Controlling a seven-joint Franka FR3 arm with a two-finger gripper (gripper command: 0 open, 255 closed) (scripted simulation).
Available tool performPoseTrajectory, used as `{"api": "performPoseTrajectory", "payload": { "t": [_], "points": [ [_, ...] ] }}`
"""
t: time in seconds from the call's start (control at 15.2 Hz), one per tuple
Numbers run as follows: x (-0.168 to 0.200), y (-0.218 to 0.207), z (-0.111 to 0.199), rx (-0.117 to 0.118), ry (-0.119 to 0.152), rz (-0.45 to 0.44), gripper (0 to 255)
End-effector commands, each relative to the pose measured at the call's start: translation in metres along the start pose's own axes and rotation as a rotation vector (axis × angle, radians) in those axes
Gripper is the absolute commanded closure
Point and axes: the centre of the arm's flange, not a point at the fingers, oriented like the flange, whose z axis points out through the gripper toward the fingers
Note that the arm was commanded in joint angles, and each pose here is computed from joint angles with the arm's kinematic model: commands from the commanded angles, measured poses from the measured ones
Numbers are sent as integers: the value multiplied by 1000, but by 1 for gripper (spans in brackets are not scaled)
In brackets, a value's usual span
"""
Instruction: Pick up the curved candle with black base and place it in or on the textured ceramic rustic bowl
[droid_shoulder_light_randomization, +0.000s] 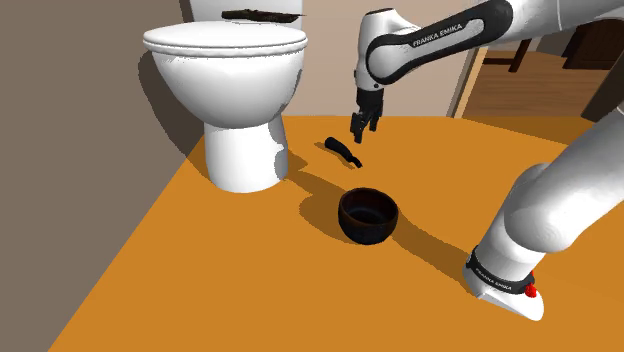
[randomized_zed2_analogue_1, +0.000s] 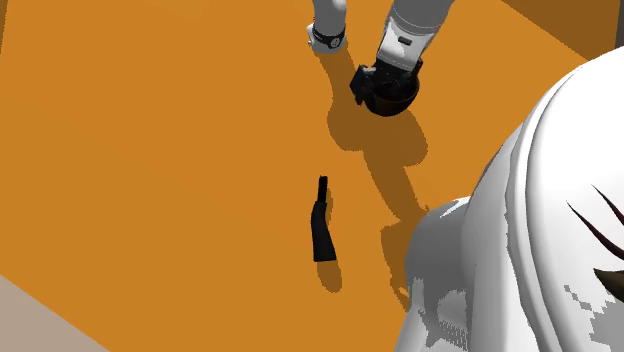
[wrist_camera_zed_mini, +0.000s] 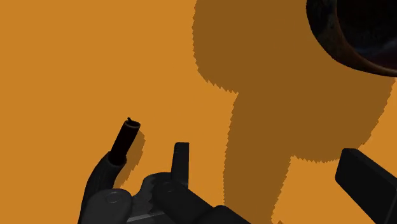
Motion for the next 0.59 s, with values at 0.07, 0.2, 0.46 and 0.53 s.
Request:
{"api": "performPoseTrajectory", "payload": {
  "t": [0.07,0.2,0.46,0.53],
  "points": [
    [22,20,27,-7,1,30,0],
    [38,33,43,-11,2,50,0],
    [71,59,75,-19,2,90,0],
    [79,65,83,-21,2,99,0]
  ]
}}
